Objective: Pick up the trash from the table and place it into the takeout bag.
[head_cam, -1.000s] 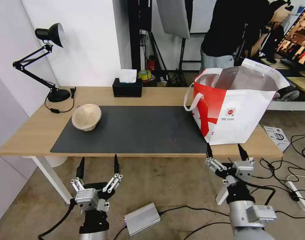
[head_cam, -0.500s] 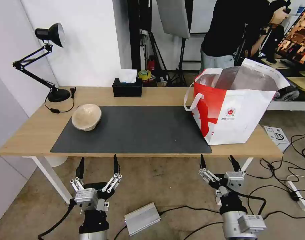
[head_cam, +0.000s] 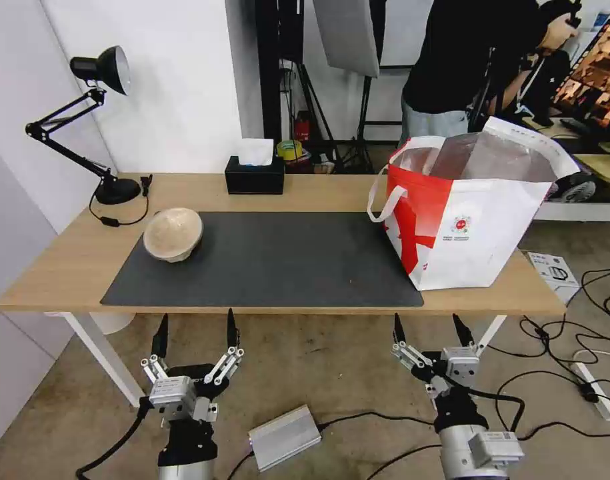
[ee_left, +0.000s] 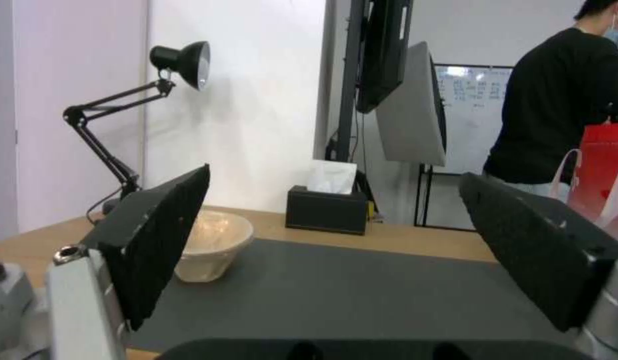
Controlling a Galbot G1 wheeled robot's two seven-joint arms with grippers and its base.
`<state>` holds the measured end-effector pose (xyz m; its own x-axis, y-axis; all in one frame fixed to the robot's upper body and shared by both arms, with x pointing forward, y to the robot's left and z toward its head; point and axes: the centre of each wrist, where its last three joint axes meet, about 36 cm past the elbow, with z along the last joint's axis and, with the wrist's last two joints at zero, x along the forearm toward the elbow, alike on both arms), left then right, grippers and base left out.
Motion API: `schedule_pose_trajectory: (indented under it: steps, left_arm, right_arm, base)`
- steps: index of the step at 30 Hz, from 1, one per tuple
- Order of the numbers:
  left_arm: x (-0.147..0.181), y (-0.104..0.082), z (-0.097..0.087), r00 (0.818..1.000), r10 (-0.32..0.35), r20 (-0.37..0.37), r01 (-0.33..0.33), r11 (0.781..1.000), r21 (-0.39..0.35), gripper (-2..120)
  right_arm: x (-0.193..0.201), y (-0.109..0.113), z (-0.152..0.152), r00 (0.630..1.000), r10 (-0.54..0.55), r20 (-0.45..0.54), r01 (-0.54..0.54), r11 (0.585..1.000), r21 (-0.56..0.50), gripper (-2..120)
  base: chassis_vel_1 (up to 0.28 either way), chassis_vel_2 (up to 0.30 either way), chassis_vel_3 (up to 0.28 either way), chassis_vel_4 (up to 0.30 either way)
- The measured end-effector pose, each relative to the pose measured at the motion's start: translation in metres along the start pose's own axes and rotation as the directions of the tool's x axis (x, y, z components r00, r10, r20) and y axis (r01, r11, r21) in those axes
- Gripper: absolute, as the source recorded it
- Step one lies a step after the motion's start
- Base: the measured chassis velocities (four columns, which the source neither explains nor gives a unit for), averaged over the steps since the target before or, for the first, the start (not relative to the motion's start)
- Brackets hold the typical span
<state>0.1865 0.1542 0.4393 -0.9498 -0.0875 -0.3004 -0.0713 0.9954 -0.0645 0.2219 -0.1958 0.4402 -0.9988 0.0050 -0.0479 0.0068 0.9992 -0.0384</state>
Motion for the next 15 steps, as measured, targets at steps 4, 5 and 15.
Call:
schedule_pose_trajectory:
  steps: [4, 5, 15]
  left_arm:
    - [-0.0002, -0.0002, 0.0001, 1.000, 0.000, 0.001, 0.000, 1.000, 0.001, 100]
    - [-0.0002, -0.0002, 0.0001, 1.000, 0.000, 0.001, 0.000, 1.000, 0.001, 100]
    - [0.0007, 0.0008, 0.0001, 1.000, -0.001, -0.003, 0.001, 1.000, -0.003, 100]
  right_arm:
    - [-0.0025, -0.0016, -0.0009, 1.000, -0.002, 0.010, 0.002, 1.000, 0.006, 100]
    - [-0.0025, -0.0016, -0.0009, 1.000, -0.002, 0.010, 0.002, 1.000, 0.006, 100]
    - [-0.0028, -0.0017, -0.0014, 1.000, -0.003, 0.011, 0.002, 1.000, 0.006, 100]
  base:
    - [0.000, 0.000, 0.000, 0.000]
    - [0.000, 0.000, 0.000, 0.000]
    - [0.000, 0.000, 0.000, 0.000]
